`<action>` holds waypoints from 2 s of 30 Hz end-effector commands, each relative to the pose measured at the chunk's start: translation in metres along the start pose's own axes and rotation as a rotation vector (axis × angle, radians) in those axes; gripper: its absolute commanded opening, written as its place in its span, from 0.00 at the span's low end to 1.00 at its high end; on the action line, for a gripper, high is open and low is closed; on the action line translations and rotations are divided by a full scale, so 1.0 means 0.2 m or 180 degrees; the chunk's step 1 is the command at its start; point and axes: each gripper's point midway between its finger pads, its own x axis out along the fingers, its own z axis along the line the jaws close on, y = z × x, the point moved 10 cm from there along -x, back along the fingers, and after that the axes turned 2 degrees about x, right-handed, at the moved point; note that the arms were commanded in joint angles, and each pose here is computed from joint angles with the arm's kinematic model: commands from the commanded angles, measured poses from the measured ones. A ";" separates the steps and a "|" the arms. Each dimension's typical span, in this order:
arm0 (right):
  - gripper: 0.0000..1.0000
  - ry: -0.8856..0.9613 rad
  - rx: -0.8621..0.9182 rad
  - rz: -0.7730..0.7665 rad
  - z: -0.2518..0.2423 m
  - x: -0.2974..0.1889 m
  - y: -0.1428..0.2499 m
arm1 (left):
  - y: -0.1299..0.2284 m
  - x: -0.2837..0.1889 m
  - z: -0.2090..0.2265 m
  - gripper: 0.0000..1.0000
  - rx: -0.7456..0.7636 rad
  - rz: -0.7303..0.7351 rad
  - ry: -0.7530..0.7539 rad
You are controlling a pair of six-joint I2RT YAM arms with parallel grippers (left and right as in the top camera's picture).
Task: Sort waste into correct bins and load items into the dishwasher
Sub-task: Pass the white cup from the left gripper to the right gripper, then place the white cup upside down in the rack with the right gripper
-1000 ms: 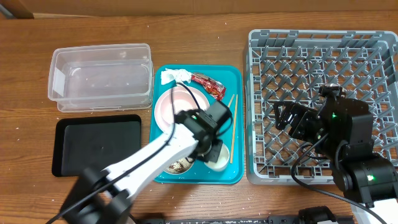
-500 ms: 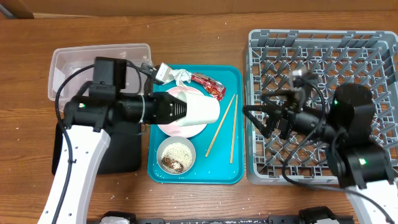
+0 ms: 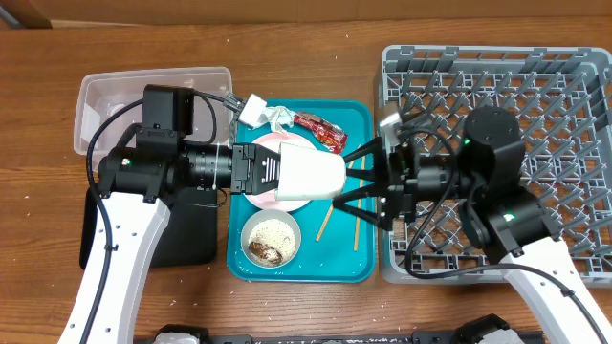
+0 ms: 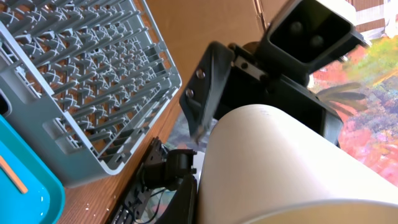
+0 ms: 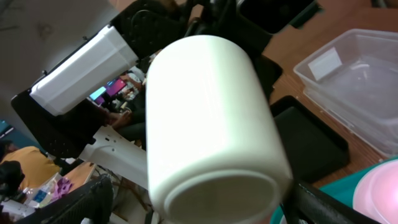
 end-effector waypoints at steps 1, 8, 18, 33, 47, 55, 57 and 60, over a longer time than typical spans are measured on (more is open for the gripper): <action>0.88 0.0009 -0.0090 -0.0066 0.04 0.02 -0.05 | 0.00 0.03 -0.01 0.04 0.0096 0.0053 -0.0027; 0.64 -0.0007 -0.0140 -0.0092 0.06 0.05 -0.06 | 0.01 0.09 -0.01 0.05 0.0165 0.0154 -0.0138; 0.58 0.1030 0.0367 -0.0417 -0.05 -0.11 -0.03 | -0.01 -0.03 0.09 0.69 -0.0151 -0.0161 -0.0771; 0.54 0.4531 0.2438 0.0031 -0.05 -0.50 0.25 | 0.11 -0.26 0.22 0.66 -0.0818 -0.0373 -0.2477; 0.86 0.4670 0.3253 0.1230 -0.46 -0.38 0.43 | 0.14 -0.27 0.22 0.66 -0.0889 -0.0301 -0.2623; 0.87 0.4405 0.2781 0.0543 -0.41 -0.36 0.24 | 0.15 -0.14 0.25 0.66 -0.0549 -0.0002 -0.3445; 0.87 0.4279 0.2595 0.0296 -0.35 -0.36 0.17 | 0.15 -0.08 0.26 0.66 -0.0506 0.0054 -0.3701; 0.87 0.4203 0.2364 0.0061 -0.27 -0.38 0.11 | 0.16 -0.01 0.27 0.67 -0.0487 0.0148 -0.3935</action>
